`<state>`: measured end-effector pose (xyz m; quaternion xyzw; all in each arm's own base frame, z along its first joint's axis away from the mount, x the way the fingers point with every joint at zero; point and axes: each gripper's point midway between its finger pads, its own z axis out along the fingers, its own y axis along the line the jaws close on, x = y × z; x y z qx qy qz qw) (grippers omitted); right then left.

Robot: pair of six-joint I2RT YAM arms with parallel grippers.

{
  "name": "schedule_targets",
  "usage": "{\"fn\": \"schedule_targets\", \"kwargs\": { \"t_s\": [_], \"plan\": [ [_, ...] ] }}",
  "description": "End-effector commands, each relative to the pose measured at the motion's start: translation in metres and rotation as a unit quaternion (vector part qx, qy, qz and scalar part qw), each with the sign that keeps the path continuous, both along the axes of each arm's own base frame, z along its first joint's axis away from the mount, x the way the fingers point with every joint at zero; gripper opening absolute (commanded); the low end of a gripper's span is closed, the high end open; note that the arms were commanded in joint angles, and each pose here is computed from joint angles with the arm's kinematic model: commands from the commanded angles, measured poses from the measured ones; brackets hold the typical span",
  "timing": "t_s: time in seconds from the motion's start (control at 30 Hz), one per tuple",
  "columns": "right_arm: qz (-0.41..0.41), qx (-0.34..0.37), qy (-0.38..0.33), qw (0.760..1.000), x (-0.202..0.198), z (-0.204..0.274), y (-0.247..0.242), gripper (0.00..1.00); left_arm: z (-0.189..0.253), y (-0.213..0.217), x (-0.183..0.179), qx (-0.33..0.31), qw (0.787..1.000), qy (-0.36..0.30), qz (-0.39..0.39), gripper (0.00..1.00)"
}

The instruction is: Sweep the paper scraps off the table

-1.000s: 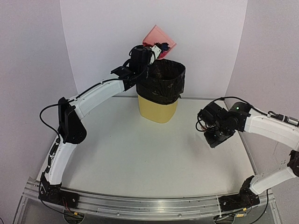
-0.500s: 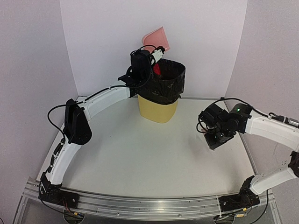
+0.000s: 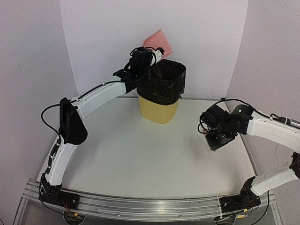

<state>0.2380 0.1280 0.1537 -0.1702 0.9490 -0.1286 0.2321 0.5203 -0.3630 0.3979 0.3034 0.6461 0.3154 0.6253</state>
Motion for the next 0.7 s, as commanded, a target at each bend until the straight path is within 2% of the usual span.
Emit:
{"fn": "schedule_targets", "kwargs": {
  "t_s": [0.0, 0.07, 0.17, 0.3, 0.4, 0.57, 0.67],
  "plan": [
    [-0.016, 0.008, -0.040, 0.999, 0.009, 0.020, -0.003, 0.00, 0.096, 0.041, -0.090, -0.266, 0.954, 0.062, -0.120, 0.00],
    [-0.018, 0.005, -0.049, 0.999, 0.011, 0.024, -0.004, 0.00, 0.075, 0.048, -0.110, -0.308, 0.935, 0.125, -0.122, 0.00],
    [-0.016, -0.011, -0.061, 0.998, 0.015, 0.028, -0.008, 0.00, 0.039, 0.076, -0.134, -0.344, 0.917, 0.185, -0.076, 0.00],
    [-0.012, -0.030, -0.071, 0.997, 0.021, 0.030, -0.012, 0.00, -0.026, 0.121, -0.169, -0.389, 0.890, 0.239, 0.007, 0.01],
    [0.007, -0.055, -0.077, 0.995, 0.026, 0.026, -0.015, 0.00, -0.091, 0.152, -0.200, -0.413, 0.861, 0.289, 0.069, 0.02],
    [0.105, -0.056, -0.075, 0.990, 0.034, 0.002, 0.006, 0.00, -0.207, 0.196, -0.253, -0.431, 0.803, 0.366, 0.187, 0.01],
    [0.185, -0.056, -0.065, 0.979, 0.031, -0.022, 0.020, 0.00, -0.261, 0.198, -0.277, -0.447, 0.764, 0.417, 0.208, 0.01]
  ]
}}
